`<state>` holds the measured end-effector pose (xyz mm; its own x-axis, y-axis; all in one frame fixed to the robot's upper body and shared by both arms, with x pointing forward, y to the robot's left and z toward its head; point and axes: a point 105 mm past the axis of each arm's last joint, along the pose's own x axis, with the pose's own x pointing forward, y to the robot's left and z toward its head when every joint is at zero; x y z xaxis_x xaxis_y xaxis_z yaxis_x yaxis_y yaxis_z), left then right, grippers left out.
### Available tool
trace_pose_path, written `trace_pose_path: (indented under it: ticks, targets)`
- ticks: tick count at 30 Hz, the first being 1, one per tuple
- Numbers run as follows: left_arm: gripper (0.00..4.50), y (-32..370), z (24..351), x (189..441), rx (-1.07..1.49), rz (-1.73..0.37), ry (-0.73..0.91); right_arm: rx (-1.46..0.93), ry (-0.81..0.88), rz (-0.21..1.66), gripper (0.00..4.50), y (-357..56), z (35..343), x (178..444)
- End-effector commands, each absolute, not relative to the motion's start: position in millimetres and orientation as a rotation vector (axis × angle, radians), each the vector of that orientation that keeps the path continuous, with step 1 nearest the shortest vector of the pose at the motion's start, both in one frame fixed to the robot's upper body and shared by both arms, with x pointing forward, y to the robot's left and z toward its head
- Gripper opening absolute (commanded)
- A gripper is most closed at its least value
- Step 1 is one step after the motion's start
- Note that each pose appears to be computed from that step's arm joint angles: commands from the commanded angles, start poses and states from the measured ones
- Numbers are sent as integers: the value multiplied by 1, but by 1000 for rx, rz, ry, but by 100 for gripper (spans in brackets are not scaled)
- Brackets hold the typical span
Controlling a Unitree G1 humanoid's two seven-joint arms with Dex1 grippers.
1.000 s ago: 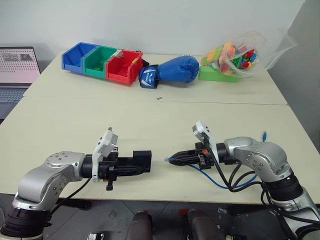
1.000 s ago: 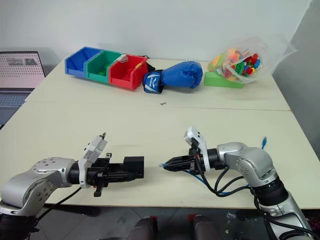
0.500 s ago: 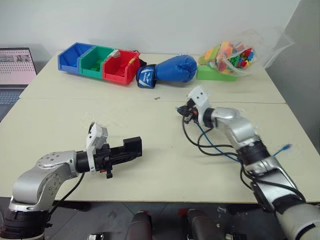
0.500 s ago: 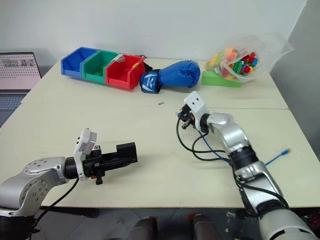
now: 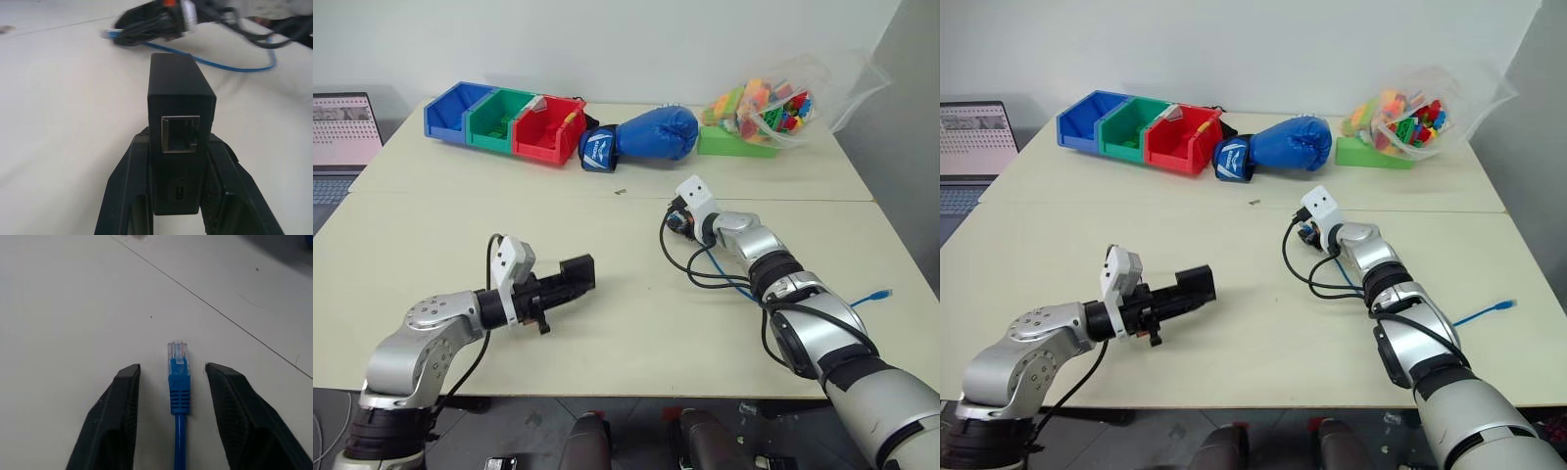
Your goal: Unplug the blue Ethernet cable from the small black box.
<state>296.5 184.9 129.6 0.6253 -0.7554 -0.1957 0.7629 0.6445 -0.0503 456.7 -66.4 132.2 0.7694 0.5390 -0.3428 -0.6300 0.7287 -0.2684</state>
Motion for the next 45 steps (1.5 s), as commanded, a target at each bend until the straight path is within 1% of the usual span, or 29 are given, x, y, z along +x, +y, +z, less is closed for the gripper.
trace_pose_path:
  ticks: [1,2,3,4,6,10,13,18,20,26,27,31,34,38,40,45]
  targets:
    - [79,204,148,326,104,-683,80,-425,67,744,327,-66,179,448]
    - [79,215,151,341,135,-579,43,-428,27,813,350,-61,189,436]
    - [79,229,154,357,168,-455,8,-443,-33,900,375,-54,203,417]
    - [79,241,155,370,193,-343,-19,-469,-74,954,377,-49,213,400]
    - [79,253,155,385,204,-230,-51,-497,-116,1026,377,-40,225,374]
    - [79,262,148,402,215,-142,-77,-480,-121,1153,377,-23,233,335]
    - [79,264,140,410,215,-117,-81,-457,-106,1210,377,-14,234,317]
    - [79,271,122,418,186,-77,-35,-429,-80,1257,377,-4,234,304]
    - [149,268,108,417,120,-102,9,-430,-73,1262,377,-3,232,303]
    - [275,269,94,406,82,-146,35,-412,-53,1252,377,-3,229,301]
    - [292,269,93,403,84,-159,36,-405,-49,1249,377,-3,228,300]
    - [384,273,91,379,63,-183,75,-366,-32,1220,377,-4,221,298]
    - [384,284,99,352,115,-171,99,-323,-16,1173,377,-12,213,299]
    - [384,290,108,325,195,-169,150,-266,7,1101,377,-28,205,303]
    - [384,293,118,314,240,-174,158,-253,19,1066,377,-41,200,305]
    - [384,296,163,290,254,-291,138,-225,16,960,377,-98,202,312]
